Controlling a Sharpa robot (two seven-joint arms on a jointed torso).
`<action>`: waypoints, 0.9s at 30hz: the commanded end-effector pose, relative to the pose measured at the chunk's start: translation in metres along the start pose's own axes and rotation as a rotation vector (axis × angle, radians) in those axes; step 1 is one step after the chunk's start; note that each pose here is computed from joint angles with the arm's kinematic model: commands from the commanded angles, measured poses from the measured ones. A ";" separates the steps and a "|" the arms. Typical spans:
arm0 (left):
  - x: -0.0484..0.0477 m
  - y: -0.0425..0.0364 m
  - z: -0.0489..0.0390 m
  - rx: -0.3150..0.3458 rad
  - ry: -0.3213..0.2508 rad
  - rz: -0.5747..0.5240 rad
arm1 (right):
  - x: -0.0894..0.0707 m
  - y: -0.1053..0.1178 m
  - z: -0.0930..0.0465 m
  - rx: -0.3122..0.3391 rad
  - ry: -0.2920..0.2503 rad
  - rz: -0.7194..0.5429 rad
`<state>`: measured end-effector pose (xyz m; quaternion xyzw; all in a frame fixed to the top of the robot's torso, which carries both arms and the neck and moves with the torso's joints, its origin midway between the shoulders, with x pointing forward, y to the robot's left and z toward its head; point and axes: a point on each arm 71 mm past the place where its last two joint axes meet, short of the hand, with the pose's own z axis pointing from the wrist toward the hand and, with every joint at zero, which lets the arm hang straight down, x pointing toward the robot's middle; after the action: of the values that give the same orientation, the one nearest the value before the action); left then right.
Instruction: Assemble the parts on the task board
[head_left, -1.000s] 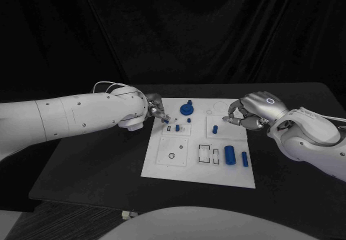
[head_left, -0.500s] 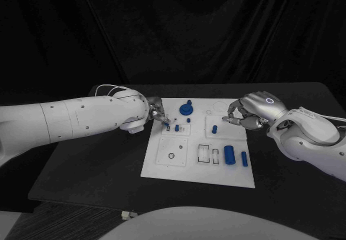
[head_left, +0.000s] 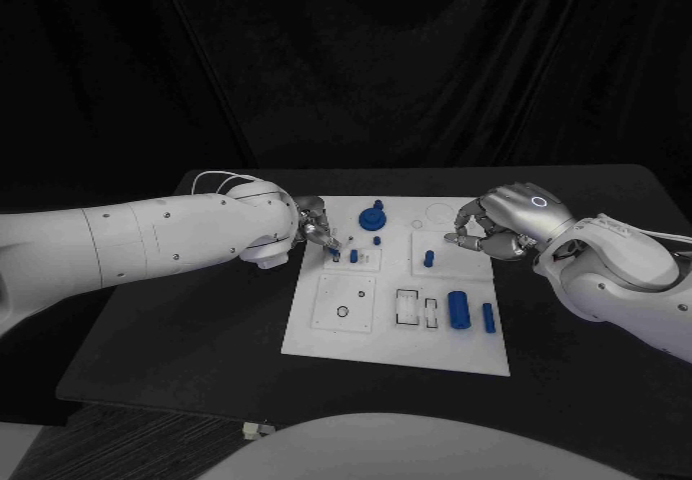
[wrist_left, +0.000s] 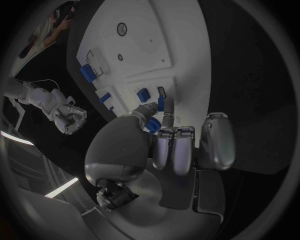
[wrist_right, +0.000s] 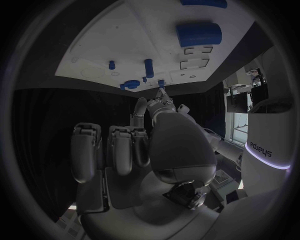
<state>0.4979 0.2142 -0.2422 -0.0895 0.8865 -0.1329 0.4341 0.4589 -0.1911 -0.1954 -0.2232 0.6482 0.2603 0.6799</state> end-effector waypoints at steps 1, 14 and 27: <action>0.0036 -0.0019 0.0002 0.014 0.020 0.011 | 0.001 -0.001 0.000 0.018 0.004 0.000; 0.0089 0.0026 0.0026 0.005 0.026 0.006 | 0.001 -0.001 -0.001 0.021 0.009 0.000; 0.0101 0.0025 0.0033 0.006 0.026 0.005 | 0.002 -0.001 -0.001 0.021 0.010 0.000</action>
<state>0.4956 0.2148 -0.2500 -0.0895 0.8902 -0.1322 0.4267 0.4589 -0.1910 -0.1960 -0.2236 0.6506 0.2591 0.6780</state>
